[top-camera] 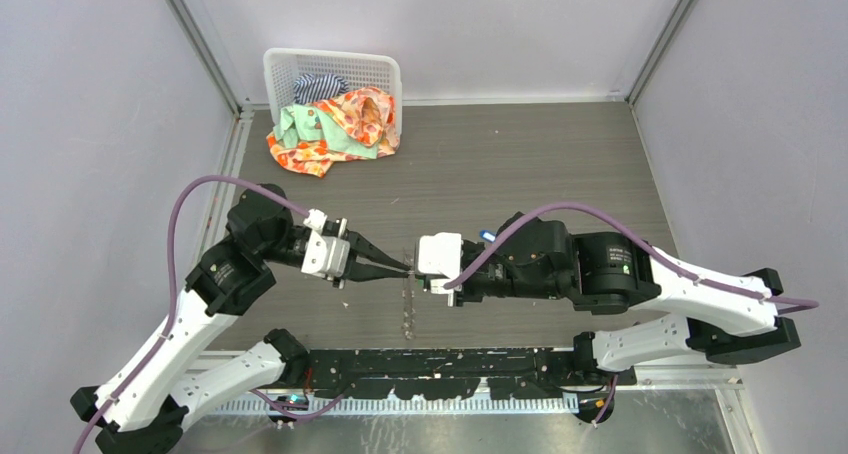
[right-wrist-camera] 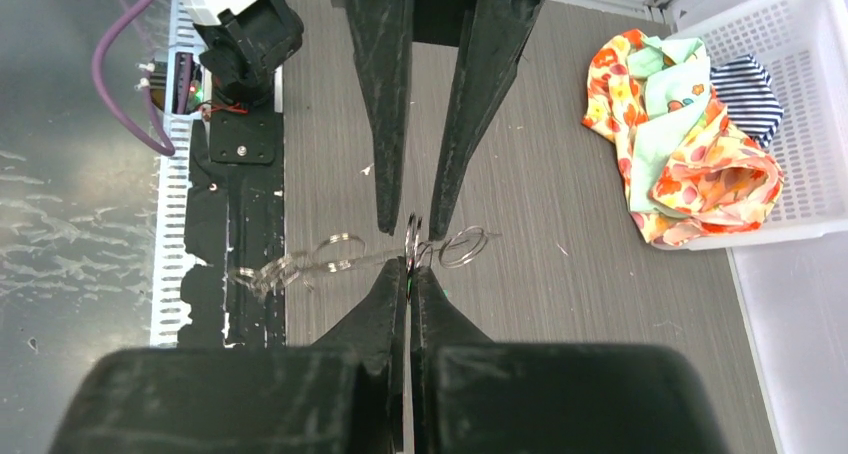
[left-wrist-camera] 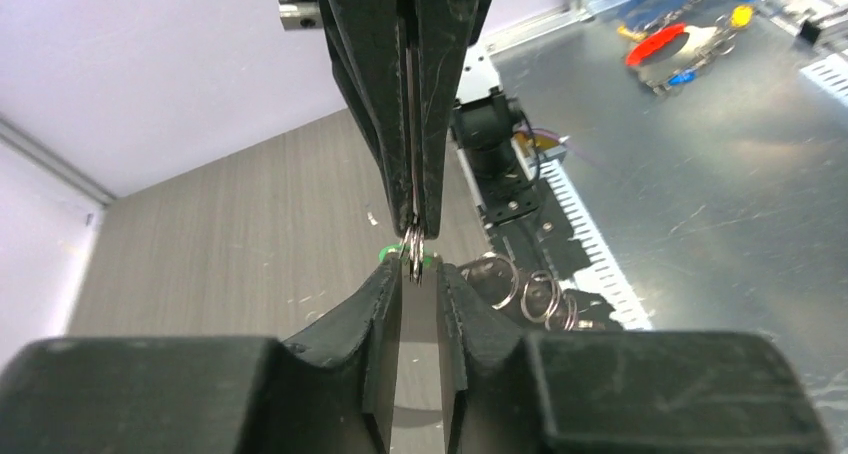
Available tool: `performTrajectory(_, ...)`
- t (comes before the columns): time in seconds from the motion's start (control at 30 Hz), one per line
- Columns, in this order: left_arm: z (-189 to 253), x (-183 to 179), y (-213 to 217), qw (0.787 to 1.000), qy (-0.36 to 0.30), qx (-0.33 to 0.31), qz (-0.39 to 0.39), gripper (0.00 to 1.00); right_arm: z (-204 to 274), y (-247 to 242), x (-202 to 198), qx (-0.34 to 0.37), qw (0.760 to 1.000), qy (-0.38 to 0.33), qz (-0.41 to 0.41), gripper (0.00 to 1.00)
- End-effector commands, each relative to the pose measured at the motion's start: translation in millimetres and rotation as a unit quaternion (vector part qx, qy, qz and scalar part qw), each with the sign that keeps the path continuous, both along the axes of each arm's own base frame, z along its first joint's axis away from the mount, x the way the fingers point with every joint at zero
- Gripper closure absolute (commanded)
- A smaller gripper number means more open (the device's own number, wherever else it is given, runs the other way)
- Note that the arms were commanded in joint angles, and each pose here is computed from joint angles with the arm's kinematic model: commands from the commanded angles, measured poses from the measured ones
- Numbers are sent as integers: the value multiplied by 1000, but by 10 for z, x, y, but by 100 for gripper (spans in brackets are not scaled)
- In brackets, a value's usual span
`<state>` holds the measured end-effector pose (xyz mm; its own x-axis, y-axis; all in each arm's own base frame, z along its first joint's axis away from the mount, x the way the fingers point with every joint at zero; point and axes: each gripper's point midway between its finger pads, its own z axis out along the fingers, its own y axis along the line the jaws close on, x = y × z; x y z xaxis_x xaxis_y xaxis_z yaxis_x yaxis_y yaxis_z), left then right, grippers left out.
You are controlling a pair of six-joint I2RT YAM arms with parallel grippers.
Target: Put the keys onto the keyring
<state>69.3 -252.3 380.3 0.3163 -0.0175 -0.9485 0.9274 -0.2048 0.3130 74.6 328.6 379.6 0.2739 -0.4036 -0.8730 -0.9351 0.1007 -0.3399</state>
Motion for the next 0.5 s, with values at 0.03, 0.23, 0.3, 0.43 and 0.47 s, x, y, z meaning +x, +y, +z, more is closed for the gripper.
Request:
performTrajectory(0.03,-54,173,35,998,-41,14,47,75,208,-66,135,-13,998,12,-54,99)
performTrajectory(0.23,-2,278,37,995,-69,32,61,72,126,-8,168,-66,996,17,-64,99)
performTrajectory(0.3,39,310,40,994,-79,32,68,72,115,-3,188,-77,994,18,-71,99)
performTrajectory(0.43,21,268,91,992,-105,40,60,71,57,3,209,-99,991,22,-82,99)
performTrajectory(0.47,7,244,107,991,-111,43,55,70,49,2,214,-103,991,23,-85,99)
